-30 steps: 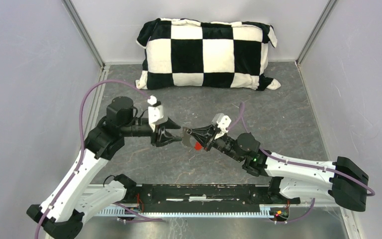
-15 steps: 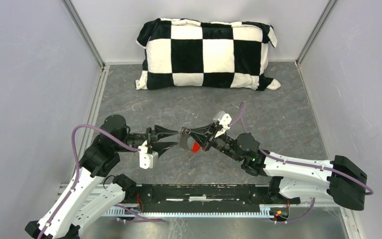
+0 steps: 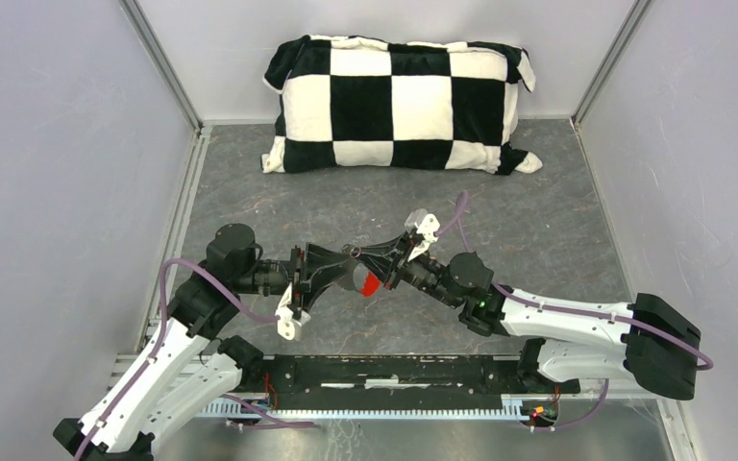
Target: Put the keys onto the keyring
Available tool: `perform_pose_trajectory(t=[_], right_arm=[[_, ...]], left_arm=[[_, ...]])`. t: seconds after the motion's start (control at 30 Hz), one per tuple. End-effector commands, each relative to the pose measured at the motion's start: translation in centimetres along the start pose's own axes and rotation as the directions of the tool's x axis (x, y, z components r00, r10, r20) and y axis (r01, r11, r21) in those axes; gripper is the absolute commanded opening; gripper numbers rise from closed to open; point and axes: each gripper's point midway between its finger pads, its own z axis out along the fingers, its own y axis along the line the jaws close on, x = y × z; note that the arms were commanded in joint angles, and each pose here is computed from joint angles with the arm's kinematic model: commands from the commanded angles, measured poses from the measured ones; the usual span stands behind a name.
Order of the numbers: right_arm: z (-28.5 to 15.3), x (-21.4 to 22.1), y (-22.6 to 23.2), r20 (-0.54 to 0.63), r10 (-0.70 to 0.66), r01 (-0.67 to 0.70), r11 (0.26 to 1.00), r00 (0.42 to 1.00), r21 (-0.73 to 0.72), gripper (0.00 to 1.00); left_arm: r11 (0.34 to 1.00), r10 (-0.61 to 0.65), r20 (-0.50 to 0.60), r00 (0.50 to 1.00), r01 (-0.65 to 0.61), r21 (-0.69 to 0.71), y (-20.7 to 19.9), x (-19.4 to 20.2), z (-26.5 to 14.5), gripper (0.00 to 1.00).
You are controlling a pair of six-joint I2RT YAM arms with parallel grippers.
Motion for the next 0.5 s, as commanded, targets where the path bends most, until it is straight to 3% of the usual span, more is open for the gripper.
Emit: perform_pose_trajectory(t=[0.0, 0.3, 0.47], right_arm=[[1.1, -3.9, 1.7, 0.104, 0.035, -0.029, 0.998, 0.994, -0.058, 0.0], [1.2, -3.6, 2.2, 0.091, 0.038, -0.031, 0.996, 0.995, -0.079, 0.0], [0.7, -3.2, 2.3, 0.08, 0.027, -0.021, 0.996, 0.996, -0.083, 0.0]], left_arm=[[0.988, 0.142, 0.019, 0.99, -0.141, -0.059, 1.7, -0.3, 0.4, 0.39], [0.991, 0.118, -0.019, 0.993, -0.119, -0.052, 1.7, 0.8, 0.8, 0.35], [0.992, 0.098, -0.058, 0.994, -0.102, -0.068, 2.3, 1.2, 0.4, 0.25]])
